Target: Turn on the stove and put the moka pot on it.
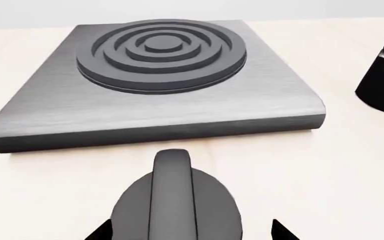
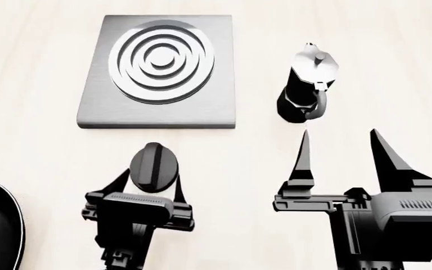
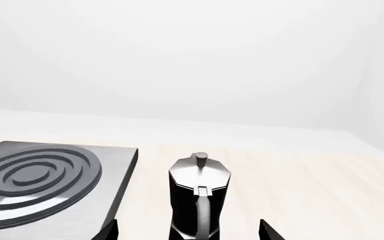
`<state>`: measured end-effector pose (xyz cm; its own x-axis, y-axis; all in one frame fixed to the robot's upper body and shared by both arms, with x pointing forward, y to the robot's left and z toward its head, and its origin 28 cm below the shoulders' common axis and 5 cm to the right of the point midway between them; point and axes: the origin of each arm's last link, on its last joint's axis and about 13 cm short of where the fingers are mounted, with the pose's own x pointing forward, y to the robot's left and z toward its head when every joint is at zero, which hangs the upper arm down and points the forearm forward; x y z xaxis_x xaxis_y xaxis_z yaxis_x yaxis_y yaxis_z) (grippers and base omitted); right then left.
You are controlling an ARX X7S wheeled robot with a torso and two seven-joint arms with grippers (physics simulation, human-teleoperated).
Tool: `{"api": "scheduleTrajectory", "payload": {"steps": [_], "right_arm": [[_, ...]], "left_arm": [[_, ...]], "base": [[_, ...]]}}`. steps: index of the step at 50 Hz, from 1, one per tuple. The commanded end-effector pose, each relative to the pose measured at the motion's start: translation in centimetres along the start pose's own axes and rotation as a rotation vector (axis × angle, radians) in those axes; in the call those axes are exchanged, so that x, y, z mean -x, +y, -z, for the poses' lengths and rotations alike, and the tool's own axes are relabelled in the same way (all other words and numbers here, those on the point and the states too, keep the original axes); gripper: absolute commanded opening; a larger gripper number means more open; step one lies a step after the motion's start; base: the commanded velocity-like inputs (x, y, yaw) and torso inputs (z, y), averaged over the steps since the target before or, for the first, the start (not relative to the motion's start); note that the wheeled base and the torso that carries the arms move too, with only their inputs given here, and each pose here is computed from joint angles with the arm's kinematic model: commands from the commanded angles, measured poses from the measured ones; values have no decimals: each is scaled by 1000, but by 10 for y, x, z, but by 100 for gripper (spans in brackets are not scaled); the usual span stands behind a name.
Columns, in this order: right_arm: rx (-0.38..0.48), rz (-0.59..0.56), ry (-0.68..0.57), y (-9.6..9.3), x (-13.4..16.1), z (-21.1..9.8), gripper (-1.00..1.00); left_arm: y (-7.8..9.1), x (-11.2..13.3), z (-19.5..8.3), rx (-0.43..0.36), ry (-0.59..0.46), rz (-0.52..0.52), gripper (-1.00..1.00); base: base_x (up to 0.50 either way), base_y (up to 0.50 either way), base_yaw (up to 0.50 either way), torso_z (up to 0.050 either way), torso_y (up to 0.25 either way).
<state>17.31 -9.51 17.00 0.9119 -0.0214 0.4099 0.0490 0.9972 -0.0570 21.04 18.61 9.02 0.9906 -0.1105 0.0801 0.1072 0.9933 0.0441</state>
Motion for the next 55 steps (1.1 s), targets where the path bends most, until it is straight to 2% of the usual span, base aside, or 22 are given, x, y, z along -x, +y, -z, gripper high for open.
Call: {"api": "scheduleTrajectory", "payload": {"steps": [1,55], "right_arm": [[0,1,-1,0,0,-1,100],[0,4,-7,-1,0,-3,100]], "left_arm": [[-3,6,1,5,0,11,100],[-21,8,3,5,10,91,100]], "base": [[0,0,0,0,0],[0,0,0,0,0]]}}
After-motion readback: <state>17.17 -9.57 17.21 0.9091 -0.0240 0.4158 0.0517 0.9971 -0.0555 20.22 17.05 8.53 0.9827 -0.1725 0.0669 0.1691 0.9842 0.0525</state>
